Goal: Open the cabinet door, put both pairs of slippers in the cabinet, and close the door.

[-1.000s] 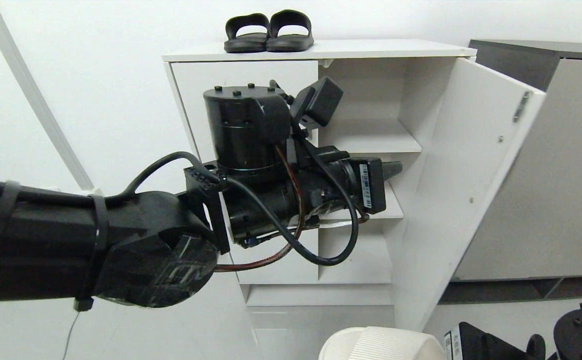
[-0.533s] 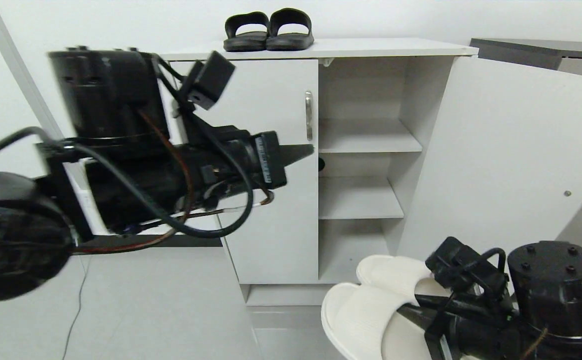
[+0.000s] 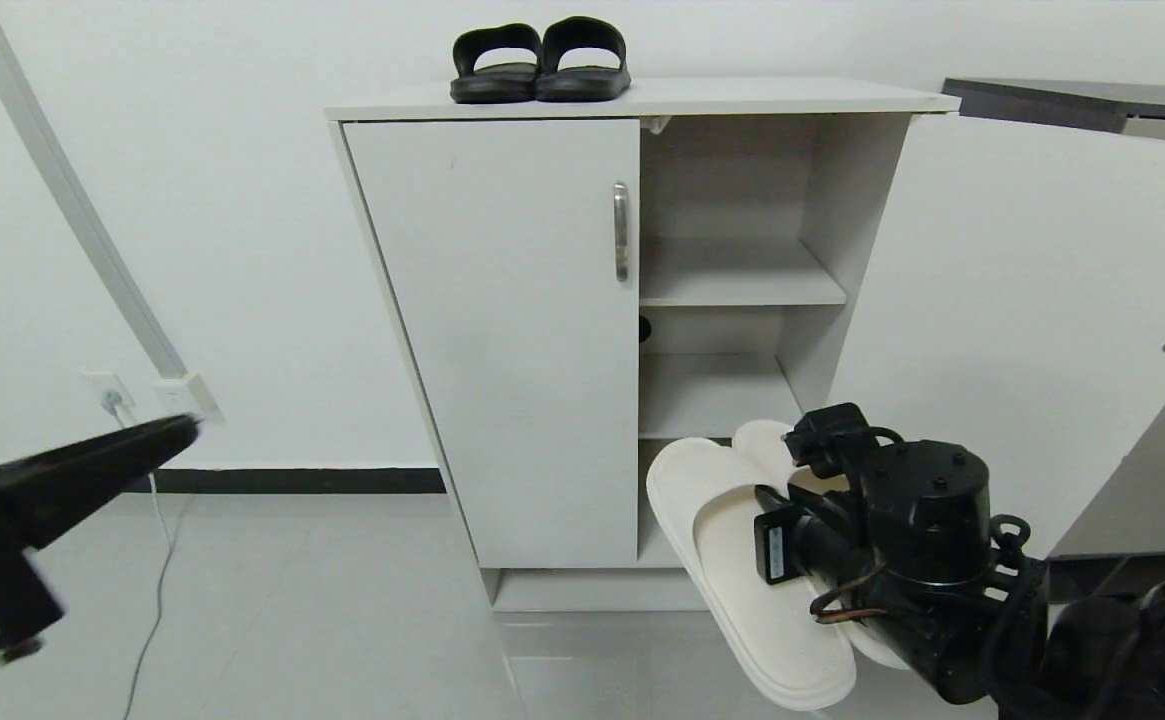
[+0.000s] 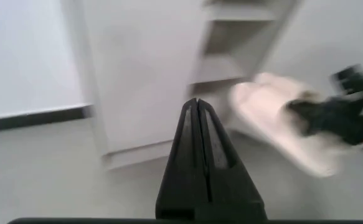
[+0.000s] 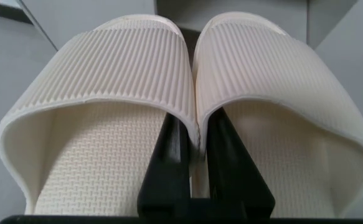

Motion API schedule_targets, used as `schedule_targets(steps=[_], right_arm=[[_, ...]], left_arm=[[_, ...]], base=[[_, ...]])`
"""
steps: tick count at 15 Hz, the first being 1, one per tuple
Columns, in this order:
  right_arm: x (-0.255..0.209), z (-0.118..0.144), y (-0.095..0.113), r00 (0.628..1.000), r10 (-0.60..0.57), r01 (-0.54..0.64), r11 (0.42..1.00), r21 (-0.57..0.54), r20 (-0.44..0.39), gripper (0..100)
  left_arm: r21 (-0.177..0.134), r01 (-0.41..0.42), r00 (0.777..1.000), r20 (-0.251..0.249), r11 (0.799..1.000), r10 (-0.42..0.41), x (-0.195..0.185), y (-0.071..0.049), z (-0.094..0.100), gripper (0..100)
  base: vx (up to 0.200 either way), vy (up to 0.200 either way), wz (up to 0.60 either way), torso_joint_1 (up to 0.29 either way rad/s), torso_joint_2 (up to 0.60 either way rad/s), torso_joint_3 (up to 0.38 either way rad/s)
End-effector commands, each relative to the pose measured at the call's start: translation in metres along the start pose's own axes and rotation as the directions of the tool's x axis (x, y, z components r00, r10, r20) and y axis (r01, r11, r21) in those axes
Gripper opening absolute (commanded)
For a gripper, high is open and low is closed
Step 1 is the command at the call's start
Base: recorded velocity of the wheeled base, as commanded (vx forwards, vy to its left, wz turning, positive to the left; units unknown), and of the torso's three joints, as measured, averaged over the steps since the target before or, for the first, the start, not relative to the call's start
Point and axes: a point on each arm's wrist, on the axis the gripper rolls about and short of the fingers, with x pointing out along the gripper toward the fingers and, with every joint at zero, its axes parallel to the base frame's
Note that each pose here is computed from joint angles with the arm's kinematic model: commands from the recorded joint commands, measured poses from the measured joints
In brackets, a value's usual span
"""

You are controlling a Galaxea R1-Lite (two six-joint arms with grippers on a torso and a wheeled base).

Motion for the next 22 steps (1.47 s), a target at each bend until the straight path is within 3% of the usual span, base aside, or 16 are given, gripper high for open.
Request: schedule_targets(steps=[1, 4, 6, 7, 9, 10, 13, 14, 16, 18, 20, 22], right_arm=[[0.01, -0.012, 0.003, 0.999, -0.008, 0.008, 1.0, -0.017, -0.036, 0], [0.008, -0.011, 0.002, 0.999, -0.01, 0.009, 1.0, -0.017, -0.034, 0], [0.008, -0.013, 0.003, 0.999, -0.008, 0.007, 1.0, -0.018, -0.033, 0], [0.007, -0.013, 0.003, 0.999, -0.007, 0.006, 1.0, -0.021, -0.034, 0], [0.006, -0.015, 0.002, 0.999, -0.006, 0.005, 1.0, -0.026, -0.04, 0], [0.005, -0.015, 0.003, 0.999, -0.003, 0.002, 1.0, -0.028, -0.04, 0], [0.004, -0.017, 0.002, 0.999, -0.004, 0.003, 0.999, -0.032, -0.046, 0], [0.003, -0.018, 0.003, 0.999, 0.0, -0.002, 0.999, -0.034, -0.049, 0], [0.002, -0.019, 0.006, 0.999, 0.007, -0.009, 0.999, -0.037, -0.052, 0], [0.002, -0.019, 0.008, 0.999, 0.014, -0.016, 0.999, -0.04, -0.053, 0], [0.01, -0.027, 0.015, 0.998, 0.001, -0.004, 0.999, -0.048, -0.063, 0], [0.026, -0.026, 0.024, 0.999, -0.032, 0.031, 0.999, -0.017, -0.022, 0]], left_arm=[[0.027, -0.326, 0.944, 0.067, 0.945, 0.324, -0.069, 0.02, -0.067, 0], [0.01, -0.501, 0.862, 0.1, 0.865, 0.498, -0.086, 0.021, -0.102, 0], [-0.002, -0.558, 0.823, 0.125, 0.83, 0.553, -0.095, 0.02, -0.122, 0], [0.01, -0.561, 0.821, 0.138, 0.828, 0.554, -0.1, 0.019, -0.134, 0], [0.05, -0.534, 0.842, 0.121, 0.844, 0.525, -0.102, 0.019, -0.153, 0], [0.076, -0.469, 0.881, 0.104, 0.88, 0.461, -0.101, 0.019, -0.165, 0], [0.13, -0.386, 0.922, 0.088, 0.913, 0.377, -0.099, 0.02, -0.179, 0], [0.14, -0.294, 0.955, 0.081, 0.945, 0.285, -0.098, 0.018, -0.18, 0], [0.146, -0.276, 0.961, 0.081, 0.95, 0.266, -0.098, 0.017, -0.18, 0], [0.113, -0.273, 0.961, 0.085, 0.955, 0.264, -0.097, 0.017, -0.179, 0], [0.104, -0.278, 0.959, 0.091, 0.955, 0.269, -0.097, 0.018, -0.18, 0], [0.099, -0.282, 0.957, 0.091, 0.954, 0.274, -0.097, 0.018, -0.18, 0]], base=[[0.0, 0.0, 0.0, 0.0, 0.0, 0.0], [0.0, 0.0, 0.0, 0.0, 0.0, 0.0], [0.0, 0.0, 0.0, 0.0, 0.0, 0.0], [0.0, 0.0, 0.0, 0.0, 0.0, 0.0], [0.0, 0.0, 0.0, 0.0, 0.0, 0.0], [0.0, 0.0, 0.0, 0.0, 0.0, 0.0], [0.0, 0.0, 0.0, 0.0, 0.0, 0.0], [0.0, 0.0, 0.0, 0.0, 0.0, 0.0], [0.0, 0.0, 0.0, 0.0, 0.0, 0.0], [0.0, 0.0, 0.0, 0.0, 0.0, 0.0], [0.0, 0.0, 0.0, 0.0, 0.0, 0.0], [0.0, 0.0, 0.0, 0.0, 0.0, 0.0]])
